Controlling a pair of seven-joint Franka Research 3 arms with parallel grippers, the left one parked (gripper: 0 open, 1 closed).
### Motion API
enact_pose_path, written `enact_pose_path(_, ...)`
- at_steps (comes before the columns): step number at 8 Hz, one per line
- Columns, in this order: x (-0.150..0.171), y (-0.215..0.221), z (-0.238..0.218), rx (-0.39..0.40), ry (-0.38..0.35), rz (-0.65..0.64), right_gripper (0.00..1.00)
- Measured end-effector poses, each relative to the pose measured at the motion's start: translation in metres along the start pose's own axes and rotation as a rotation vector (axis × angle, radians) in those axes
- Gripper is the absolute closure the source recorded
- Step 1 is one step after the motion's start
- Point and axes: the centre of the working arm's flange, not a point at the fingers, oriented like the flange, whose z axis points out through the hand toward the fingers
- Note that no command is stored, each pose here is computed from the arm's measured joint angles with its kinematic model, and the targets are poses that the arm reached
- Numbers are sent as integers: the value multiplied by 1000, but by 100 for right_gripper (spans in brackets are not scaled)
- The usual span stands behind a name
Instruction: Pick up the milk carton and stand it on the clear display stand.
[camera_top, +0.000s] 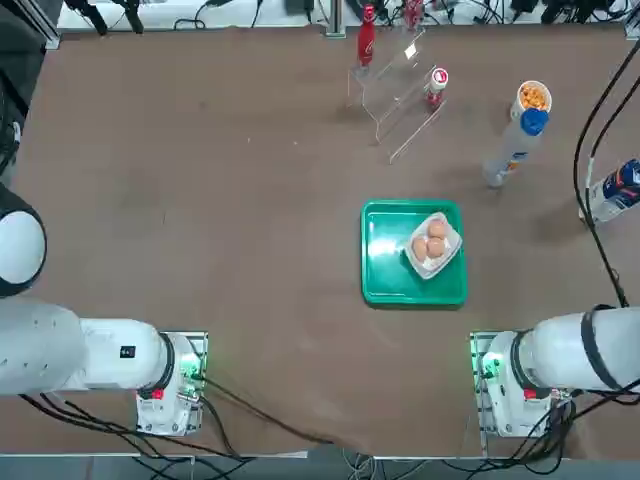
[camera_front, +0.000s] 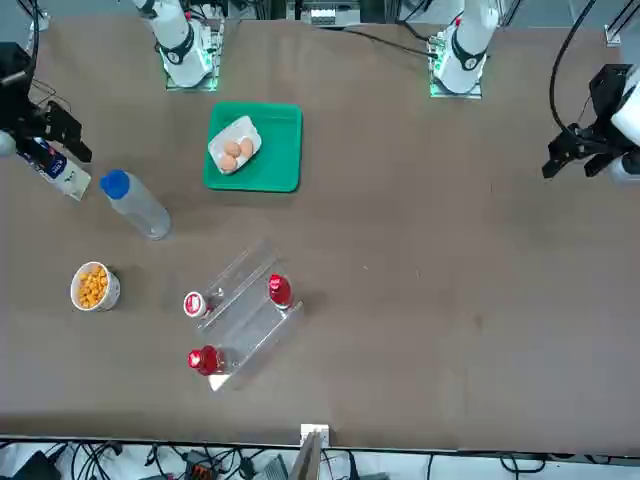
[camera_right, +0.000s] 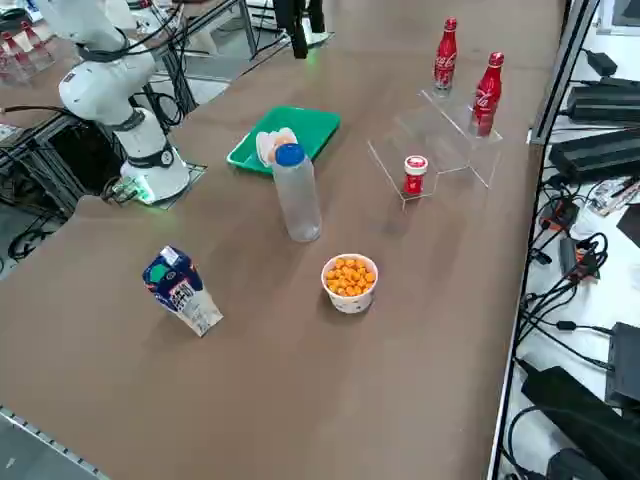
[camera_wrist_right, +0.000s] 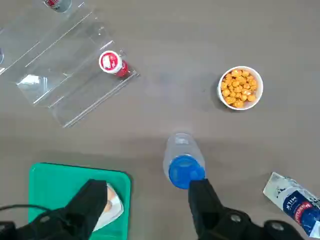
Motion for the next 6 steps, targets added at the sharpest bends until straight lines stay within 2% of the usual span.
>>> enact_pose_path(4, -2, 4, 0, -21, -13, 2, 0)
enact_pose_path(6, -7, 18, 5, -29, -63, 4, 0)
